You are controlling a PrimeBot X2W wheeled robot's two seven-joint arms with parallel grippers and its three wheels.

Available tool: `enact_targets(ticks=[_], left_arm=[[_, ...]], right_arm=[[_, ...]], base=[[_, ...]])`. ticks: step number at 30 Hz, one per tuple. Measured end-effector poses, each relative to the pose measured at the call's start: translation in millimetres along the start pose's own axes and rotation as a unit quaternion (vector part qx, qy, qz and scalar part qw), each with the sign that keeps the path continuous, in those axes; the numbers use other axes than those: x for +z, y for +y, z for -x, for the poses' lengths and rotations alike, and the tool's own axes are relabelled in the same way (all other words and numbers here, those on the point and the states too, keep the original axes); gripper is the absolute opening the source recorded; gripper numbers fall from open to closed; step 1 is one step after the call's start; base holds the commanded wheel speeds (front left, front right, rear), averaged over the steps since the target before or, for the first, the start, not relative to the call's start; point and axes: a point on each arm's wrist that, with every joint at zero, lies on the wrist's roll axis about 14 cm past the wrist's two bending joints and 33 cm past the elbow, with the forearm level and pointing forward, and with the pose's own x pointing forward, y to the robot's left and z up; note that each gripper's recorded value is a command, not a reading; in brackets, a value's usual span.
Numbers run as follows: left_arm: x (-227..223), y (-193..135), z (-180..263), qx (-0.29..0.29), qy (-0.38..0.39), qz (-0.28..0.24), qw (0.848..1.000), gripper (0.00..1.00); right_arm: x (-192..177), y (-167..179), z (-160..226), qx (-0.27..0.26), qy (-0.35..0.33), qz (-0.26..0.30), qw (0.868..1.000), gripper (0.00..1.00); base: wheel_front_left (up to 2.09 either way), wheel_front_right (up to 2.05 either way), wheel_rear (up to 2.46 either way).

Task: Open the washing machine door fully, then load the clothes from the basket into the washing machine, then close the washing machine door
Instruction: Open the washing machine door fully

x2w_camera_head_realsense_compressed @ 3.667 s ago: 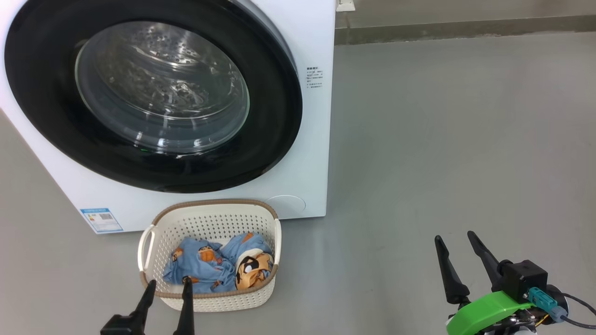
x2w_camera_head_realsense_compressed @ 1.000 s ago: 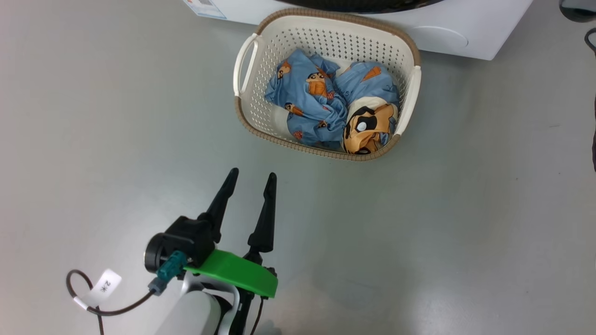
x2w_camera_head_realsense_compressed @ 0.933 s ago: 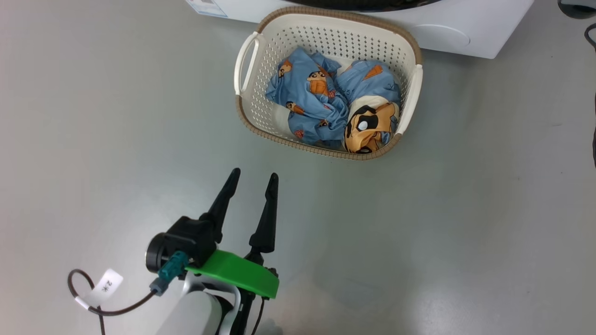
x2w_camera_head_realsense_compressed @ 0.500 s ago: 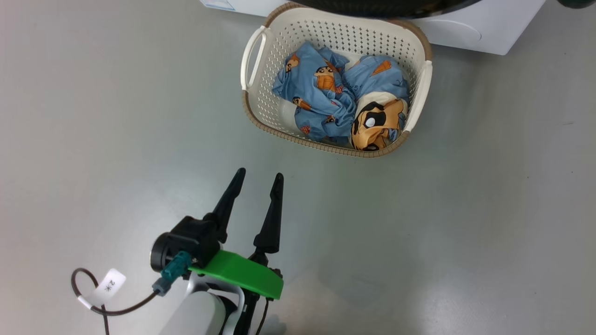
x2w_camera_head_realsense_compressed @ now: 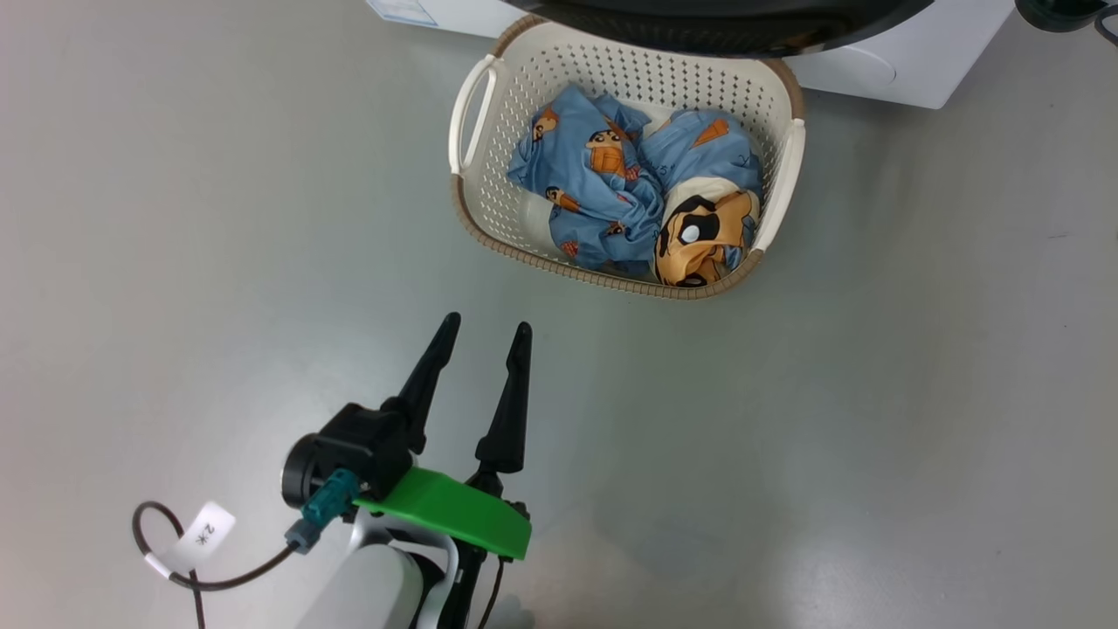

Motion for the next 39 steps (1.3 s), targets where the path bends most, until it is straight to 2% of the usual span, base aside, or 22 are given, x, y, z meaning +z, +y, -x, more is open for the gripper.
enact_targets(ticks=[14,39], left_arm=[[12,-4,3,-0.006,-0.016,0.002,1.0,1.0],[34,-11,26,-0.018,-0.05,-0.003,0.999,1.0]], right_arm=[[-20,3,8,-0.011,0.031,-0.001,0.999,0.0],[-102,2,42,-0.033,0.097,-0.017,0.995,0.0]], base=[[0.0,0.0,0.0],[0.0,0.0,0.0]])
